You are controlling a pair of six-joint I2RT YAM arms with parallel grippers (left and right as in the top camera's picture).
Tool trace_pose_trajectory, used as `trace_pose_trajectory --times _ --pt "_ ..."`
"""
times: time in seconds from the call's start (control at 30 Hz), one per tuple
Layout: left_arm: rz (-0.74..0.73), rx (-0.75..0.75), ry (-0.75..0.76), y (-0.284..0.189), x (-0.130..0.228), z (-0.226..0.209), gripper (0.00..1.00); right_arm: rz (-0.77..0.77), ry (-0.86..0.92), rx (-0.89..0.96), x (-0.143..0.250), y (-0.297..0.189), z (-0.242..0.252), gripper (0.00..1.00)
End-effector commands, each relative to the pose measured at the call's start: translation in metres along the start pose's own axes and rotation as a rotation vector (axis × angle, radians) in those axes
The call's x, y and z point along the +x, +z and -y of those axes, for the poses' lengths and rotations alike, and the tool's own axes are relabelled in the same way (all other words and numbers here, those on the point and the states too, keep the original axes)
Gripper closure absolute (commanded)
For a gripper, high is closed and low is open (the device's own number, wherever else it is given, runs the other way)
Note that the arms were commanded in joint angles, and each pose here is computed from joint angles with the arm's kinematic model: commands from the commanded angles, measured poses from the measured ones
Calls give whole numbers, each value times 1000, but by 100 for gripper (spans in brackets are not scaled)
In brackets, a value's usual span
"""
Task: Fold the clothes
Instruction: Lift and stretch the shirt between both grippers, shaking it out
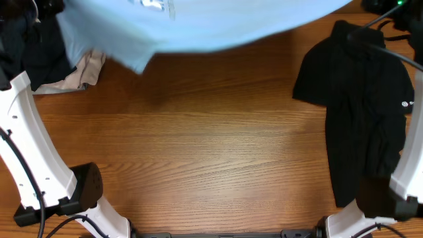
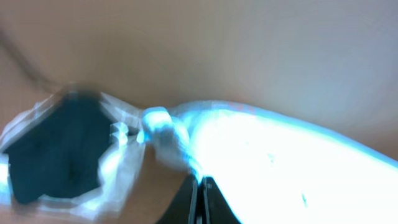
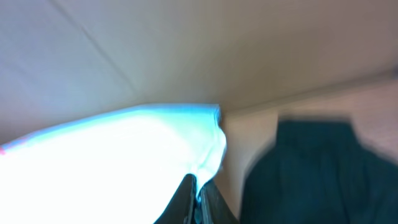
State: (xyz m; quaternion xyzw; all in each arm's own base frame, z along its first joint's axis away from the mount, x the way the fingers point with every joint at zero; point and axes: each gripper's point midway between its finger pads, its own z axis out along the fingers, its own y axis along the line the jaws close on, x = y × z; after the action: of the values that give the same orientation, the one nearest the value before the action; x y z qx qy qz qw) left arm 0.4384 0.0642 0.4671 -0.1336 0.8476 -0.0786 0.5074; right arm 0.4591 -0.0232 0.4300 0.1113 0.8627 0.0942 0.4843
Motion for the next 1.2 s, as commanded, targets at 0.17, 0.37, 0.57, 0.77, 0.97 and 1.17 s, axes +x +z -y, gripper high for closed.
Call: trace_pose_trajectory --times 0.17,0.37,0.57,0.77,0.97,1.17 --pt "-442 -120 -35 46 102 -41 96 -327 15 33 76 24 16 96" --pt "-459 -28 -49 34 105 -22 96 -443 21 28 103 2 15 96" --pt "-349 -5 -19 -13 83 -8 96 -406 15 21 100 -45 7 96" --pt "-172 -14 31 -91 60 6 96 -231 -18 -3 82 -124 -7 96" --pt "49 -94 71 -186 48 7 96 29 -37 23 70 -224 -11 96" --pt "289 -243 49 -275 43 -7 96 256 -14 58 76 -309 -7 96"
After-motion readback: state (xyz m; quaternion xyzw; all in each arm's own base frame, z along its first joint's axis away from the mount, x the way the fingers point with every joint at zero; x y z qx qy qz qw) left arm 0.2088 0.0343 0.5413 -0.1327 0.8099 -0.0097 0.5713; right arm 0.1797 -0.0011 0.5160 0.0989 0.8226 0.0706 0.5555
